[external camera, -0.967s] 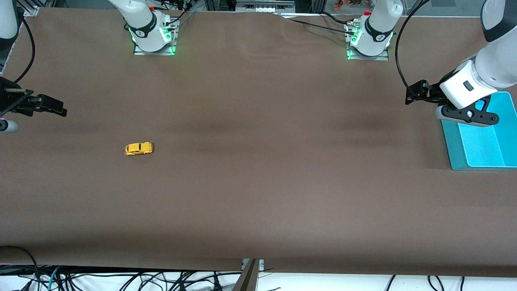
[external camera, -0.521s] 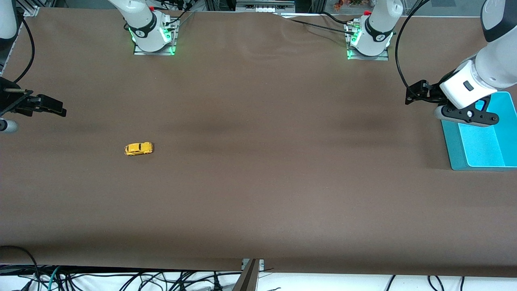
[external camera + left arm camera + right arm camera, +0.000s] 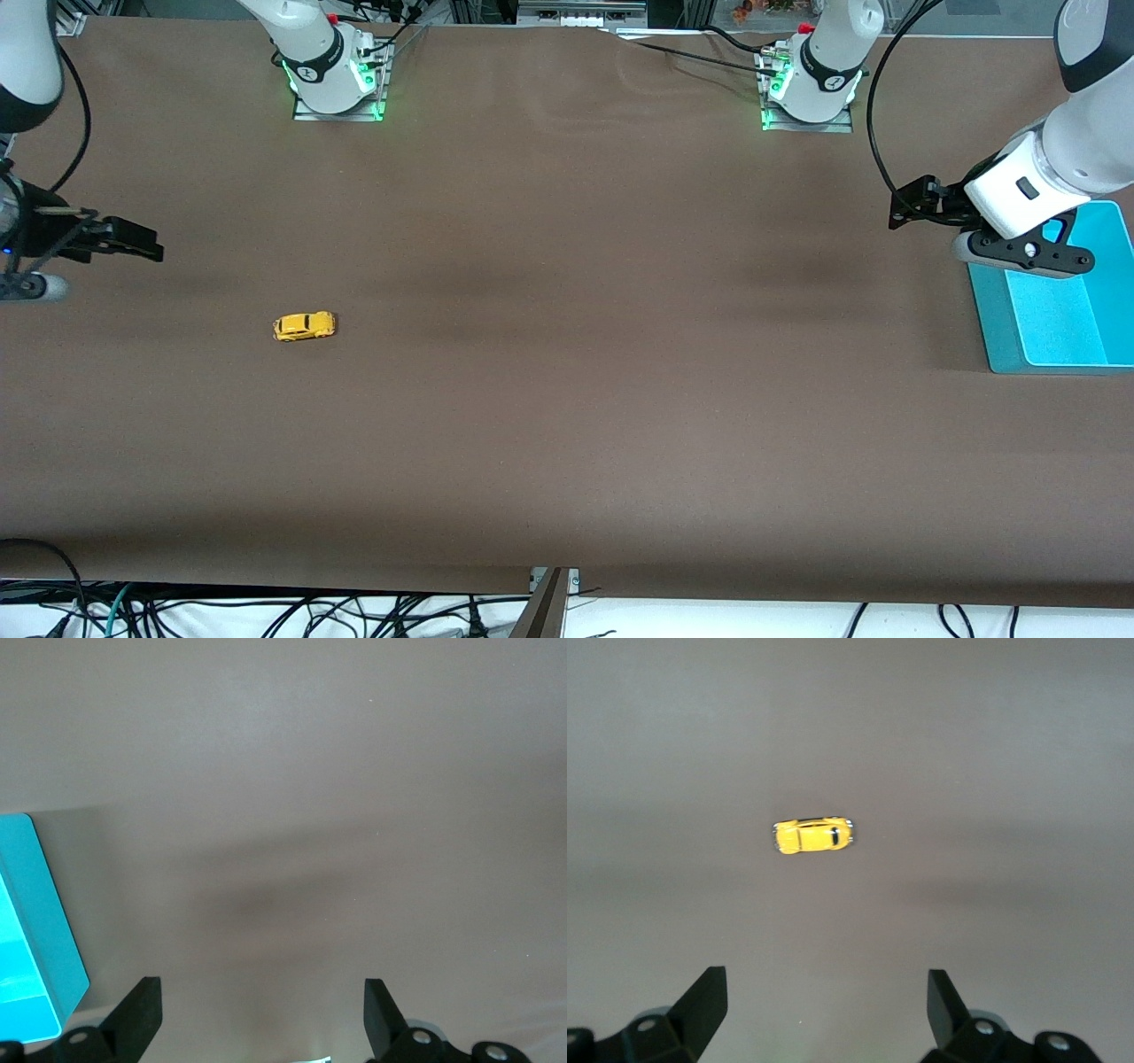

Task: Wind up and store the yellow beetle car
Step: 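Move the right gripper down toward the yellow beetle car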

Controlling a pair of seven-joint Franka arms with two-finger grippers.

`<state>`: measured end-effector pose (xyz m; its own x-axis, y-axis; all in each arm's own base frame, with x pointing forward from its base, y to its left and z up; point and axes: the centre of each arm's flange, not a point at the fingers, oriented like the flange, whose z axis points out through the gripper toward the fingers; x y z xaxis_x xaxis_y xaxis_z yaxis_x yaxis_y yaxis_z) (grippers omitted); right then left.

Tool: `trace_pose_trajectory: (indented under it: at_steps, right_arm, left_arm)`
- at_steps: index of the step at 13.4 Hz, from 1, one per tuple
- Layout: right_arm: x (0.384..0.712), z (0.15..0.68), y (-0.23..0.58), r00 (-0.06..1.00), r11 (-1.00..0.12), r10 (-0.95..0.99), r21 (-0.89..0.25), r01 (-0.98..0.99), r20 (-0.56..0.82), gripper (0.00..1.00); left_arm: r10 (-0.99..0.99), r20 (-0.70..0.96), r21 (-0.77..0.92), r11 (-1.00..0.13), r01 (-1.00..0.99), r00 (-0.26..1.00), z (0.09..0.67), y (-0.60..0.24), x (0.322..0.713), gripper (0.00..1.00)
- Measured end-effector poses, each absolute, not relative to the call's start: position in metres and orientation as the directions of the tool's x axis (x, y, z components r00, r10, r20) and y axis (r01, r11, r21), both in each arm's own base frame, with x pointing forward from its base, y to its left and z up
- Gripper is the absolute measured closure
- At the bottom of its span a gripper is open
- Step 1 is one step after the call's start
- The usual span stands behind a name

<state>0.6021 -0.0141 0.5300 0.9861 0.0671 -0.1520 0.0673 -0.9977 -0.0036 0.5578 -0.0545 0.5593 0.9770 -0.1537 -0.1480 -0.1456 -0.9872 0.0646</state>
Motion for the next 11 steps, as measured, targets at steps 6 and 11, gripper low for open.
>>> trace_pose_trajectory:
  at_steps: [6,11]
  right_arm:
    - [0.607,0.497,0.079,0.957,-0.978,0.207,-0.018,0.208,-0.205,0.00]
    - [0.618,0.441,0.087,0.840,-0.882,0.469,-0.103,0.459,-0.272,0.00]
  left_arm:
    - [-0.154,-0.148,0.065,-0.987,-0.146,0.977,0.559,-0.055,0.558,0.00]
    - [-0.154,-0.148,0.065,-0.987,-0.146,0.977,0.559,-0.055,0.558,0.00]
